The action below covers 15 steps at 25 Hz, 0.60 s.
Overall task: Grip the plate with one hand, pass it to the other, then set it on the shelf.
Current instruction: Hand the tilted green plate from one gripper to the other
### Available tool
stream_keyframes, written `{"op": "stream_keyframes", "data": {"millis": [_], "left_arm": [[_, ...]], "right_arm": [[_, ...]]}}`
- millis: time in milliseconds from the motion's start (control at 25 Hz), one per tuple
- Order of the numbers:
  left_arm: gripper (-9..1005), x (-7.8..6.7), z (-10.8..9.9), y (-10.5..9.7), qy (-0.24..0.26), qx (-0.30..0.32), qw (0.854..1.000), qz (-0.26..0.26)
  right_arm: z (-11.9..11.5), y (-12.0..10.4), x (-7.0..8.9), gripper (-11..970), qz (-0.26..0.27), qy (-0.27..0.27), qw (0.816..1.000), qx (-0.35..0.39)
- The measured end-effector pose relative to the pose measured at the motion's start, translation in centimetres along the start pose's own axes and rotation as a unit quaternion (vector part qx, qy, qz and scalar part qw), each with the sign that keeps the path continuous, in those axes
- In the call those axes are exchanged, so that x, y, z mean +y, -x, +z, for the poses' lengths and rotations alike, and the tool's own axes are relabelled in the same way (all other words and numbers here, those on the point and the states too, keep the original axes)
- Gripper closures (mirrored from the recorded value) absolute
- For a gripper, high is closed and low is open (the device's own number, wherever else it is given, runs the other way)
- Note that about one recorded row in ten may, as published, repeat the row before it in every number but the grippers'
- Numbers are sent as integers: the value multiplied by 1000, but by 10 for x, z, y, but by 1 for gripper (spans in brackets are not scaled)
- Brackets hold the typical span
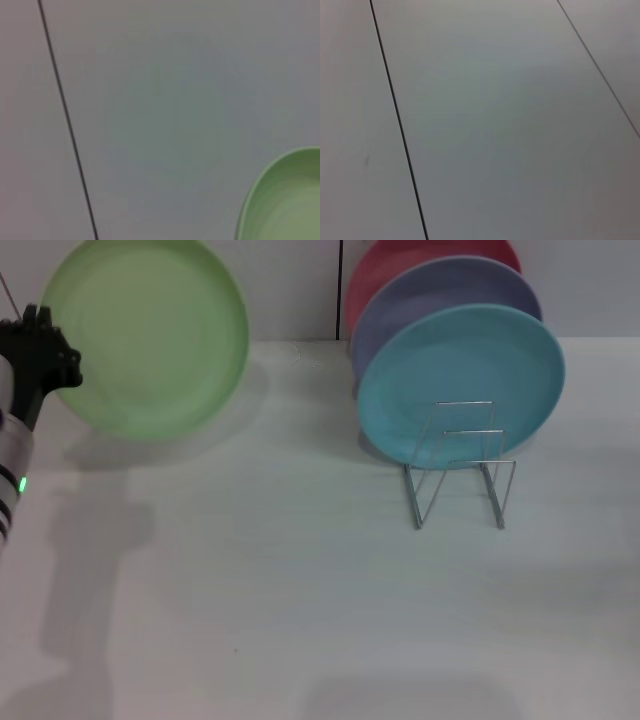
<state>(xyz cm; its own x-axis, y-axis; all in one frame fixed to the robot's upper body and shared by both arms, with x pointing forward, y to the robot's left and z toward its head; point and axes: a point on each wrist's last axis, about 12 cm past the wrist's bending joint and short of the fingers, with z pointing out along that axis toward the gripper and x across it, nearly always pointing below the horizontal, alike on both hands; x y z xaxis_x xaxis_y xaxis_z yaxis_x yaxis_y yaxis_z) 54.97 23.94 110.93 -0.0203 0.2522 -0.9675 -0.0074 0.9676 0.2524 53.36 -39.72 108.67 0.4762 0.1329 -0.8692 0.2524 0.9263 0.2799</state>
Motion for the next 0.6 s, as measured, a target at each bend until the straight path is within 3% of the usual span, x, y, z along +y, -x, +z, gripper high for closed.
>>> {"op": "stream_keyframes", "data": {"millis": [160, 440, 600], "left_arm": [[962, -8, -11, -9, -3, -60, 998, -5], [962, 0, -23, -48, -60, -115, 984, -123], [962, 3, -34, -61, -74, -136, 977, -146]], "right_arm": [[1, -1, 0, 322, 0, 0, 1000, 2], [-7, -4, 8, 321, 0, 21, 1000, 9], [-26, -9, 21, 321, 5, 57, 998, 13]]}}
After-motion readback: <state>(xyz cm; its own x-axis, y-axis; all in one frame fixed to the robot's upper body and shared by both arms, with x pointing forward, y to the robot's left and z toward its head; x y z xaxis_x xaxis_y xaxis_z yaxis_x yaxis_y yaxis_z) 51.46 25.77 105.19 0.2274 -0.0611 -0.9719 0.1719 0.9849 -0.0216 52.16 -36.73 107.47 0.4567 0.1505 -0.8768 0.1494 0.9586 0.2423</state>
